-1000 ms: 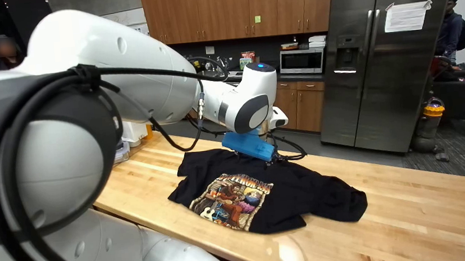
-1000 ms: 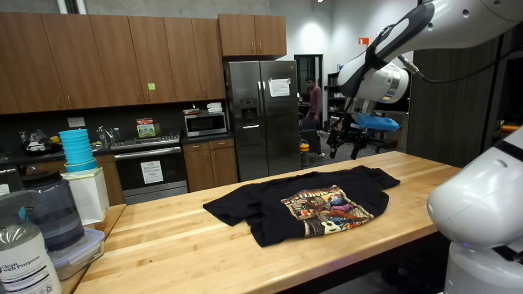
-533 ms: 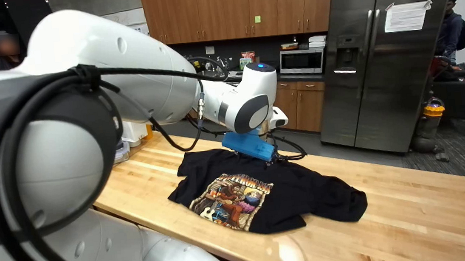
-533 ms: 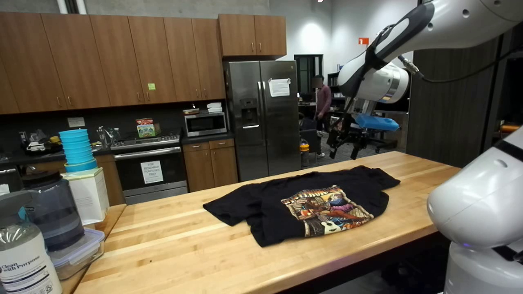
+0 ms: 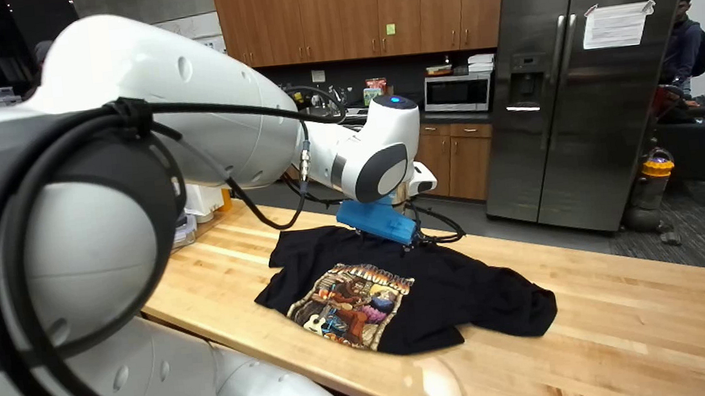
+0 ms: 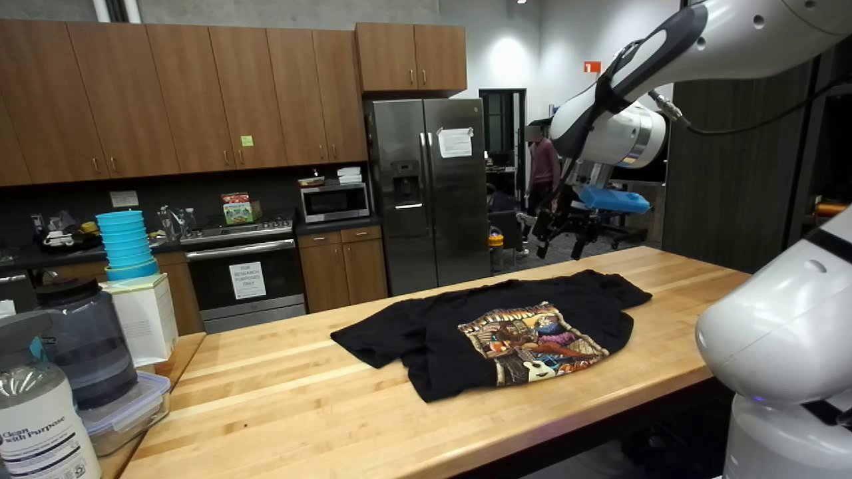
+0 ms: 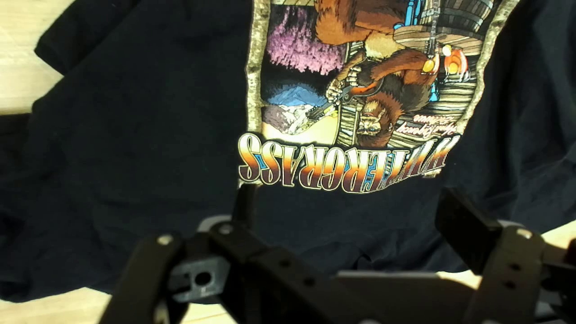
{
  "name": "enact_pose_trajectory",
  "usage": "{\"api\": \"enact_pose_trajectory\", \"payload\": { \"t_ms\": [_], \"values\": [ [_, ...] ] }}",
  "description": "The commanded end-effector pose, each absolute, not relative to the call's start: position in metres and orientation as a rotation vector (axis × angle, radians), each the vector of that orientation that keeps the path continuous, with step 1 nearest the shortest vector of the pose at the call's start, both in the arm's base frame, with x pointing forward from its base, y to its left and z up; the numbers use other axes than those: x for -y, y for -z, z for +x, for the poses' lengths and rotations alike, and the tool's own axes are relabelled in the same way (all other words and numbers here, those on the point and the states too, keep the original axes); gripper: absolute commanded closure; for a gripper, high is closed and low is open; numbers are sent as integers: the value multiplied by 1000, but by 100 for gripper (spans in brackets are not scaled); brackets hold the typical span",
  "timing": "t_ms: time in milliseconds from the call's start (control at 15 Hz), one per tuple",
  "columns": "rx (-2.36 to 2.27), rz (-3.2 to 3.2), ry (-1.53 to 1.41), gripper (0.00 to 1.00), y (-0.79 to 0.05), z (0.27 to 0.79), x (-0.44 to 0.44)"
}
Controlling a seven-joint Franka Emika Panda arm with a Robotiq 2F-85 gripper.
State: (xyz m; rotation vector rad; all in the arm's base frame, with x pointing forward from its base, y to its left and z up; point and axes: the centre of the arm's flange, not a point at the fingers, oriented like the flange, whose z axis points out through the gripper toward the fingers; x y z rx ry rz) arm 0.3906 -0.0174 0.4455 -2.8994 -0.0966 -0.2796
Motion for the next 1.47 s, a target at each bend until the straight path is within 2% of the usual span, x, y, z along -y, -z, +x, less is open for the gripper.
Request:
{"api": "enact_pose_trajectory", "payload": {
  "t_ms": [0,1400],
  "values": [
    [97,-2899,280,0,-446,391,17],
    [152,-2918,314,0,-465,406,-2]
  ]
}}
